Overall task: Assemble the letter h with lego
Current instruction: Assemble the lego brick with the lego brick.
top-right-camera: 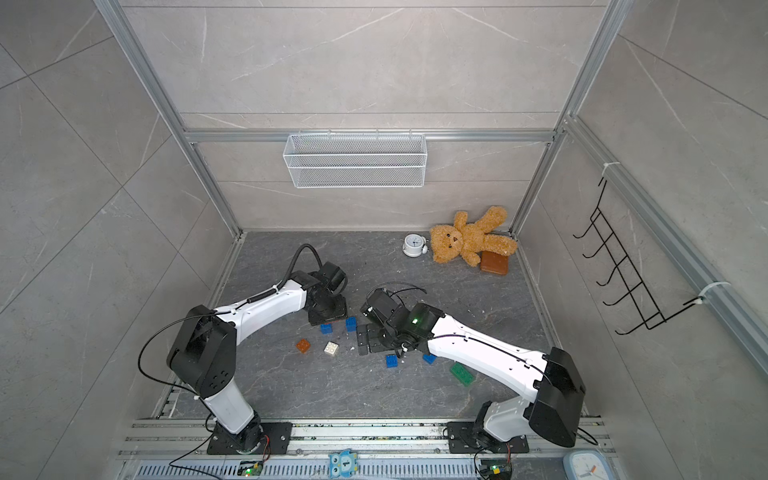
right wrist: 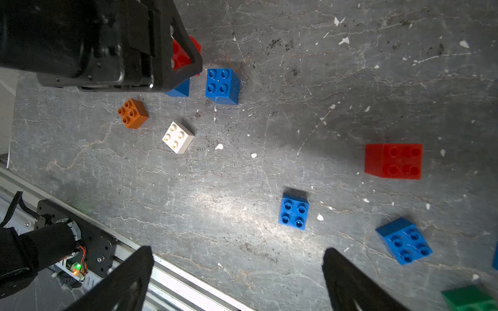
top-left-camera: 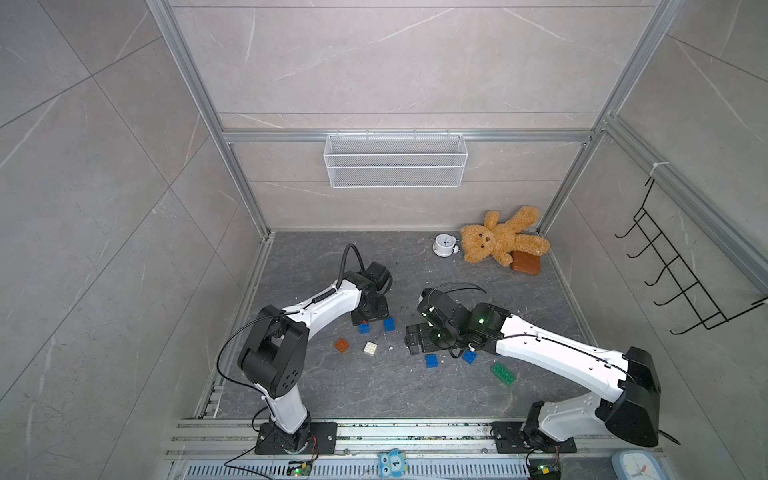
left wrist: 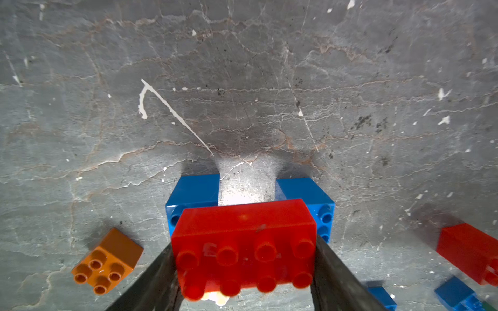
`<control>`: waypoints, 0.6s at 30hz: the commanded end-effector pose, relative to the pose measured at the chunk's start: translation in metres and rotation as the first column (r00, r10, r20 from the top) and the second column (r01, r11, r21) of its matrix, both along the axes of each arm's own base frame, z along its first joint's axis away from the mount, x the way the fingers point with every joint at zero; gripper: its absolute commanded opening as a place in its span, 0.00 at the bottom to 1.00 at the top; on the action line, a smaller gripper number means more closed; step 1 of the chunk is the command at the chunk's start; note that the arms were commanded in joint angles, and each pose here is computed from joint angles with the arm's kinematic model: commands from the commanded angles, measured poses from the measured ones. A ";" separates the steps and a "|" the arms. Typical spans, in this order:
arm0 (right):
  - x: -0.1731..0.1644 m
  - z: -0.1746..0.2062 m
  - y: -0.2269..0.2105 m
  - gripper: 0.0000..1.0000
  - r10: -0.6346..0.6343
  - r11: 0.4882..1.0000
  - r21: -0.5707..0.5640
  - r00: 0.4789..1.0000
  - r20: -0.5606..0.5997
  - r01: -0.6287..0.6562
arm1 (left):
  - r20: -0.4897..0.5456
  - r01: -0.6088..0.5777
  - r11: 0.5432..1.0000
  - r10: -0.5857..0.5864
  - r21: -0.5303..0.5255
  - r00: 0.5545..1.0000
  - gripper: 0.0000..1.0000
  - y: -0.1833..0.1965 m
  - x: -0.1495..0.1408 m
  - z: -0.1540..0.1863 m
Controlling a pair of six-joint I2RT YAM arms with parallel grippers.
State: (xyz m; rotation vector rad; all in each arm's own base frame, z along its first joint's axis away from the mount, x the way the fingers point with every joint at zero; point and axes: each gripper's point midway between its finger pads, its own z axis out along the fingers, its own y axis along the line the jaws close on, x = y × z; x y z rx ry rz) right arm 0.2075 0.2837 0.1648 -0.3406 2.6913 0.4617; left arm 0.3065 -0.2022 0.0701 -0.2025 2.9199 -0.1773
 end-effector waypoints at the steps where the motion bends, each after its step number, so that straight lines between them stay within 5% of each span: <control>1: -0.002 0.000 -0.006 1.00 -0.006 1.000 -0.016 1.000 -0.009 0.006 | -0.028 0.022 1.000 -0.021 0.008 0.999 0.00 0.004 -0.005 -0.009; 18: -0.003 -0.005 -0.002 1.00 -0.005 1.000 -0.008 1.000 -0.028 0.005 | 0.035 0.035 0.999 -0.034 -0.012 0.999 0.00 0.010 -0.004 0.022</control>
